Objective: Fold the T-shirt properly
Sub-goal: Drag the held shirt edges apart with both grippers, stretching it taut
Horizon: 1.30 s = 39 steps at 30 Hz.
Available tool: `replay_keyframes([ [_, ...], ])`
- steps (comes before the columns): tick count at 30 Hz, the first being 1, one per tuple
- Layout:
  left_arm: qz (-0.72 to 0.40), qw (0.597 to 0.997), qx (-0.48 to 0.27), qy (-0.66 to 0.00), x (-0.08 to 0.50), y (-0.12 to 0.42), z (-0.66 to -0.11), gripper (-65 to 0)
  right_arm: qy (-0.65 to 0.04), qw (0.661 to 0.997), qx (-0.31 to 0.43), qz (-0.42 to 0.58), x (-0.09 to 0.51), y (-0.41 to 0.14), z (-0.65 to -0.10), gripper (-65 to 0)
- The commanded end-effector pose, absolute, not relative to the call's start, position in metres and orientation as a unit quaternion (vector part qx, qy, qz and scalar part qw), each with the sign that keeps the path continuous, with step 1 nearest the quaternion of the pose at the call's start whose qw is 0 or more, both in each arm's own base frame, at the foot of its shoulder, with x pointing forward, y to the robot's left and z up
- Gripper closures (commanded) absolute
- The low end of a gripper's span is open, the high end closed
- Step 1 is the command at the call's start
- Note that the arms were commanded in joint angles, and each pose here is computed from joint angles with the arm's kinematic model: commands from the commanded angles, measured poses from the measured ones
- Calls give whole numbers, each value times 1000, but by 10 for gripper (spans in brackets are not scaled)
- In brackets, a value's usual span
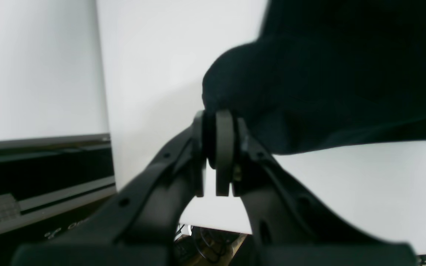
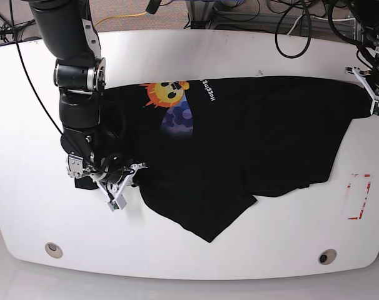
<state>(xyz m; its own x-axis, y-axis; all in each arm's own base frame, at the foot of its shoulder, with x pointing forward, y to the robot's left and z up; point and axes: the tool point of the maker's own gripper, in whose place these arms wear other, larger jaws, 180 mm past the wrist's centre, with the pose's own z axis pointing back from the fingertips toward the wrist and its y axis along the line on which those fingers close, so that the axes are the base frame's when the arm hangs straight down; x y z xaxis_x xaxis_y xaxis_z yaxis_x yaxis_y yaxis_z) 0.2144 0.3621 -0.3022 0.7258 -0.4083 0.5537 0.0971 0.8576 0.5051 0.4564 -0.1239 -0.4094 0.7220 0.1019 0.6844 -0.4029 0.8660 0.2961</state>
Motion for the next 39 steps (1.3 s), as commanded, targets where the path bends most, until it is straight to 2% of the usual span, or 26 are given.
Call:
replay_keyframes([
  [1, -145, 891, 241, -355, 219, 366, -290, -18, -377, 888, 216, 150, 477, -123, -382, -75],
  [2, -145, 891, 241, -355, 219, 366, -290, -18, -381, 886, 214, 153, 479, -123, -378, -103],
  [6, -145, 891, 241, -355, 219, 366, -290, -18, -400, 879, 199, 166, 486, -126, -360, -330],
  [8, -145, 891, 241, -355, 219, 366, -290, -18, -400, 879, 198, 165, 486, -127, -360, -409],
  [17, -145, 891, 241, -355, 219, 366, -290, -18, -417, 885, 174, 115, 493, -140, -365, -507],
  [26, -145, 891, 241, -355, 219, 366, -290, -18, -391, 899, 180, 79, 483, -144, -395, -515],
  [29, -145, 891, 241, -355, 219, 366, -290, -18, -385, 901, 184, 79, 477, -140, -402, -461],
  [32, -148, 892, 239, -355, 220, 364, -291, -18, -388, 896, 196, 94, 475, -132, -399, -260],
  [36, -154, 892, 234, -354, 222, 359, -294, -17, -391, 890, 210, 107, 475, -120, -396, -57],
  [37, -154, 892, 234, -355, 222, 359, -294, -17, -388, 891, 209, 108, 474, -120, -396, -19],
  [39, -155, 892, 234, -355, 222, 359, -293, -17, -381, 894, 209, 114, 474, -120, -395, 0],
])
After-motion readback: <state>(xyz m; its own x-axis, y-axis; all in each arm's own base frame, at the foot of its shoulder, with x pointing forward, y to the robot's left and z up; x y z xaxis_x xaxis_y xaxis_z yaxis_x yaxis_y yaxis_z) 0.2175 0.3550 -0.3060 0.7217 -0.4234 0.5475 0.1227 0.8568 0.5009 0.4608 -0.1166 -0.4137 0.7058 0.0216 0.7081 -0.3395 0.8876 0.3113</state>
